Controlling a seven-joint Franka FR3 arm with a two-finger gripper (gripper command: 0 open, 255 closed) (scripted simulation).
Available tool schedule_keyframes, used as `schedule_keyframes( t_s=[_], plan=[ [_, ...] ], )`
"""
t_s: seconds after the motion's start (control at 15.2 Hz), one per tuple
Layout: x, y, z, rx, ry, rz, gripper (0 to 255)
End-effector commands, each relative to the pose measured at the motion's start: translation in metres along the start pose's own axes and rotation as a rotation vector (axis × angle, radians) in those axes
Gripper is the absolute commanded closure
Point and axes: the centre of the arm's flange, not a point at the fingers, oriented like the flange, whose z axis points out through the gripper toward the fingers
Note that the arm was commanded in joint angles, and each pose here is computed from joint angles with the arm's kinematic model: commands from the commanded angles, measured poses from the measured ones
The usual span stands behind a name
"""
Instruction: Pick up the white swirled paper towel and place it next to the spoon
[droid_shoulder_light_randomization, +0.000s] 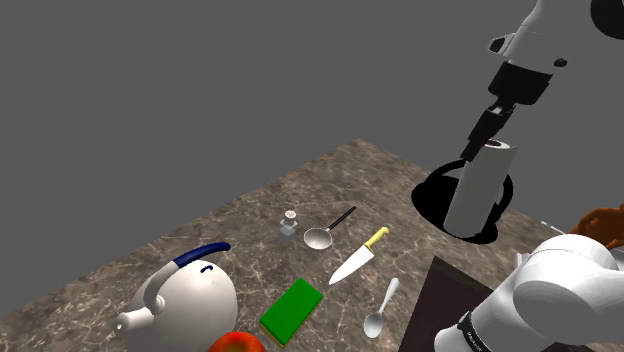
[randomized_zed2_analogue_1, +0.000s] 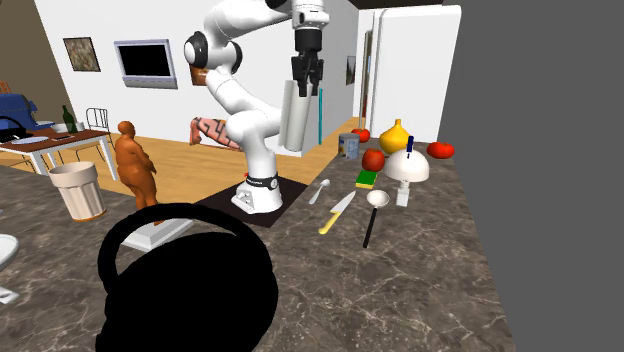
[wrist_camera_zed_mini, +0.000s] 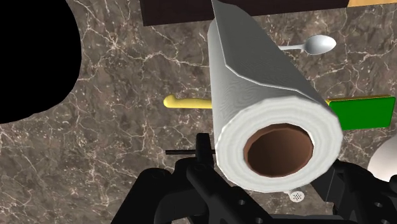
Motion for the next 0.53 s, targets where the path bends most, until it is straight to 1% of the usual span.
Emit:
schedule_keyframes(
  t_s=[0.0,0.46],
  plan=[
    [-0.001,-0.001,0.011,0.0,0.0,0.0,255],
    [-0.002,-0.003,0.048,0.0,0.0,0.0,255]
  ],
)
